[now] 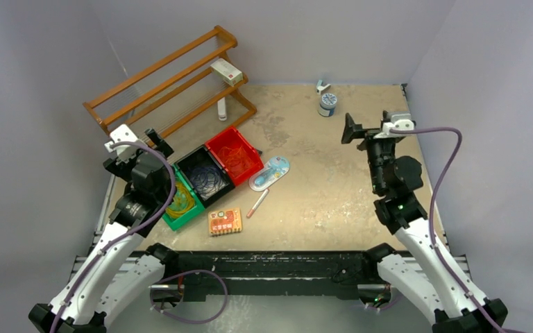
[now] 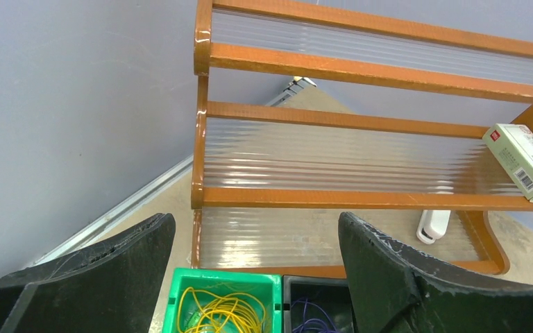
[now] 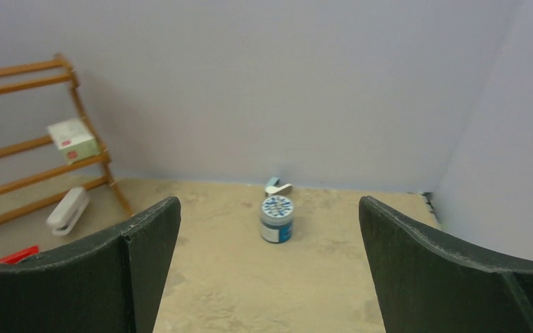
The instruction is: Untangle the cables
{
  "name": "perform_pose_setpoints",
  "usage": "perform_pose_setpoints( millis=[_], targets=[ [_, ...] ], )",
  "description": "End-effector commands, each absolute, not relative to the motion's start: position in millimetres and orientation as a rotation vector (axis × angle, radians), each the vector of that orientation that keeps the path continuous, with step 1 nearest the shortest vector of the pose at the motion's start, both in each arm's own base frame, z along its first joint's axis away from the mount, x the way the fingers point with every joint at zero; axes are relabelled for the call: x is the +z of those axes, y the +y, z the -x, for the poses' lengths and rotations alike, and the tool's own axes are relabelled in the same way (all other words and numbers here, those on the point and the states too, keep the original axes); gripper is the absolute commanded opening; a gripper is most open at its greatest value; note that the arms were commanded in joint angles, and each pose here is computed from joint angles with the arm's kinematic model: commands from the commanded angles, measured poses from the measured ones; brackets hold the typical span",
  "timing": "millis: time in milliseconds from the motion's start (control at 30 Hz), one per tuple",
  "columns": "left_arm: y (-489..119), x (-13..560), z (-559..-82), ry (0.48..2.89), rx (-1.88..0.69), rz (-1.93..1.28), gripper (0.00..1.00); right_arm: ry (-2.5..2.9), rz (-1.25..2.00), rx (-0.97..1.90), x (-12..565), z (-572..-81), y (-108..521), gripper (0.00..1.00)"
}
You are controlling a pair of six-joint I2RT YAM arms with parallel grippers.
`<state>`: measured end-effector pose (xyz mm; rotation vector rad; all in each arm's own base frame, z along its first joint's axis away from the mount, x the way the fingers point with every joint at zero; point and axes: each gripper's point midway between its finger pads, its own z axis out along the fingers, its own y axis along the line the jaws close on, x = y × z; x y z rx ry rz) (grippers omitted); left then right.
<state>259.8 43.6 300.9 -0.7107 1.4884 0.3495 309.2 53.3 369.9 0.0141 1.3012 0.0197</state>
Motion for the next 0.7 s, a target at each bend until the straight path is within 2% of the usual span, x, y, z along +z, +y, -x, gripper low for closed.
perform_pose_setpoints(
  millis=[0, 267, 667],
  targets=[
    [48.5, 320.7, -256.2, 1.439, 0.338, 0.736, 0.87, 1.248, 0.110, 0.117, 393.6, -311.7, 80.8, 0.99],
    [44.1, 316.7, -261.4, 1.458, 0.329, 0.725, 0.87, 1.257, -0.014, 0.069, 391.7, -325.5, 65.9, 0.99],
    [43.4, 315.0, -262.6, 1.462, 0.331, 0.725, 0.88, 1.225, -0.009, 0.070, 393.6, -320.0, 64.4, 1.00]
  ],
)
